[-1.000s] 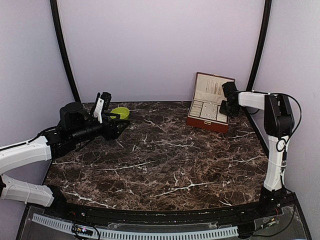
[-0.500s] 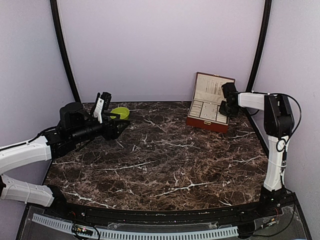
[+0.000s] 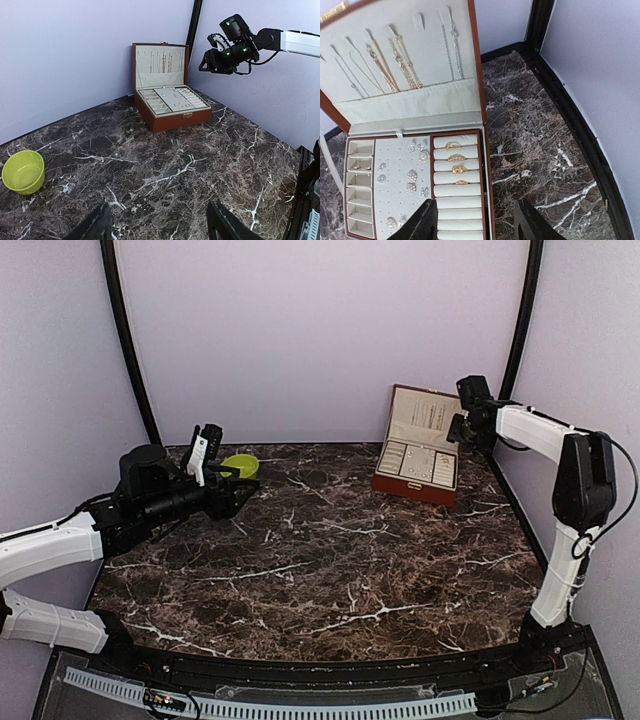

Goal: Organize the mixed jewelry
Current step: Adjust the compartment layer in the jewelry box, then close the box lid on the jewelry box.

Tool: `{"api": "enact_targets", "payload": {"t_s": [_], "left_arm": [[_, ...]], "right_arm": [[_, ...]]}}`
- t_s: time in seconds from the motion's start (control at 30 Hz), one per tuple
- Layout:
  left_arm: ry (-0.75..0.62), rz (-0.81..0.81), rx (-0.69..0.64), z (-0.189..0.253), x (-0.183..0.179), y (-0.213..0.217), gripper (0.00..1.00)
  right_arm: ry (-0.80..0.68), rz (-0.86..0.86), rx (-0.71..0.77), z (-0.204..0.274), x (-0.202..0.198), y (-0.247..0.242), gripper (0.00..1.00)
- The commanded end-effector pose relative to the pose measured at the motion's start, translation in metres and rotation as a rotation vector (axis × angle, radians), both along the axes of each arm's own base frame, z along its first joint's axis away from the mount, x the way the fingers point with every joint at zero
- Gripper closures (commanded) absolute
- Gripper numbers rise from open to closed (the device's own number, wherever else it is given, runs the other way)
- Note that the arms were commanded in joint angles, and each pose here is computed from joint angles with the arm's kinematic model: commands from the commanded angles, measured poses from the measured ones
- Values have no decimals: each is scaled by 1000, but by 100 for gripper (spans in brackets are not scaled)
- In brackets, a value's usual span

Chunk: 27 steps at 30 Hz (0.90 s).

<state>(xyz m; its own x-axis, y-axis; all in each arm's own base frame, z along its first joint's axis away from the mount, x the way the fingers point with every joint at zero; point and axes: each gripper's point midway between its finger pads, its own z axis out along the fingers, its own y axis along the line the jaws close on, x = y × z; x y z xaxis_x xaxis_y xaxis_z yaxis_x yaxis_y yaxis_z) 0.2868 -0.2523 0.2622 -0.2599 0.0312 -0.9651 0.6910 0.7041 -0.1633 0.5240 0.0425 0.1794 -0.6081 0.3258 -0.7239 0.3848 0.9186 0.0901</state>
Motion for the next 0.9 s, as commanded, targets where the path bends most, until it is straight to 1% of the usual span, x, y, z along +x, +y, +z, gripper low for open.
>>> {"api": "enact_targets", "payload": {"t_s": [0.0,0.1,0.17,0.3,0.43,0.6,0.67,0.73,0.87], "left_arm": [[-30,15,-5,10,1,4,33],[-34,18,-2,10,2,4,33],[-36,22,4,10,3,5,33],[-42,29,11,10,5,5,32],[-45,33,28,7,9,4,31],[-27,25,50,-3,14,-2,30],[-22,21,58,-7,16,-3,30],[-17,22,66,-10,19,-4,30],[-11,27,81,-17,23,-3,30]], "right_arm": [[-59,26,-70,31,-2,-14,34],[-89,73,-86,44,7,-19,22],[-129,134,-67,52,16,-17,16],[-214,286,34,63,34,-7,11],[-246,364,60,61,49,-7,10],[-238,376,35,52,69,-21,10],[-245,402,23,52,77,-19,10],[-244,395,14,48,85,-37,10],[-236,400,-3,37,102,-48,10]]}}
